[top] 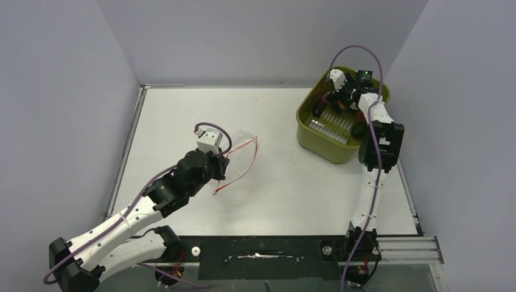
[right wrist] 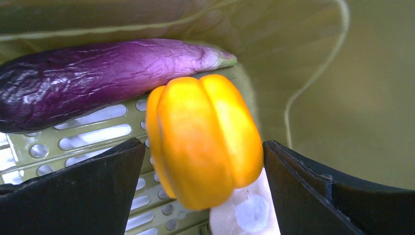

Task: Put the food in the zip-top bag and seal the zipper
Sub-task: Pick up the fake vegetable from the bin.

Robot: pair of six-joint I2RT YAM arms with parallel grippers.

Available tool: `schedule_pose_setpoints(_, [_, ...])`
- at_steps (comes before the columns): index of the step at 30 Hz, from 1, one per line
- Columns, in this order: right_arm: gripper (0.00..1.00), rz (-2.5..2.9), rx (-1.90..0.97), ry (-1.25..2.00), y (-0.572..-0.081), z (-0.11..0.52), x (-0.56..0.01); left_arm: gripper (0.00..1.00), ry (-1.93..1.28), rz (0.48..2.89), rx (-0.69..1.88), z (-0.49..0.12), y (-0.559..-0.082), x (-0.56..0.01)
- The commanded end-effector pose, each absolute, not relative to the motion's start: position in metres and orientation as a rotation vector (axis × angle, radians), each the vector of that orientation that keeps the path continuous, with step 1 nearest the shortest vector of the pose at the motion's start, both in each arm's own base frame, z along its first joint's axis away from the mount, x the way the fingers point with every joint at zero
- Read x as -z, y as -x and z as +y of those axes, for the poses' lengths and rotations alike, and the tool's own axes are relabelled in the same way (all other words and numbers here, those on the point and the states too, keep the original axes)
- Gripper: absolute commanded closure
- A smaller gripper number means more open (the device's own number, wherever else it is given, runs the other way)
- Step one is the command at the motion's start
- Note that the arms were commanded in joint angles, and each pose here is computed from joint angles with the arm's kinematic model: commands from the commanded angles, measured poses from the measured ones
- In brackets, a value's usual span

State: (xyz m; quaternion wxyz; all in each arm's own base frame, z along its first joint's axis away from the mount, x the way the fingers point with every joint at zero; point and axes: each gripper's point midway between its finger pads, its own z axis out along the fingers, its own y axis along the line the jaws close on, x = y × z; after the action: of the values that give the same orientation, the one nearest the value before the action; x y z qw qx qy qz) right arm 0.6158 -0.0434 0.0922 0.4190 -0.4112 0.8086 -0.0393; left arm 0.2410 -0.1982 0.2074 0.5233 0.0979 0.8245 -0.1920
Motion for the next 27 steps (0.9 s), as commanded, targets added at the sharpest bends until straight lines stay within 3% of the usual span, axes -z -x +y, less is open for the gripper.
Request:
schedule_pose_setpoints(1, [0.09,1.957,0.043,1.088,-0.621,-0.039,-0.107,1.00,-0.197,1.898,0.527,-0.205,-0.246,-0.243])
schedule_pose_setpoints(7, [0.20,1.977,-0.015,1.125,-0.612,-0.034,-0.098,1.00,-0.202,1.916,0.505,-0.206,-0.249,-0.234])
schedule_pose_setpoints(12, [0.43,1.951,-0.027,1.072,-0.612,-0.036,-0.108,1.00,-0.194,1.919,0.521,-0.208,-0.248,-0.231])
schedule_pose_setpoints(27, [0.48,1.938,0.066,0.879,-0.595,-0.042,-0.150,1.00,-0.152,1.930,0.472,-0.198,-0.251,-0.209])
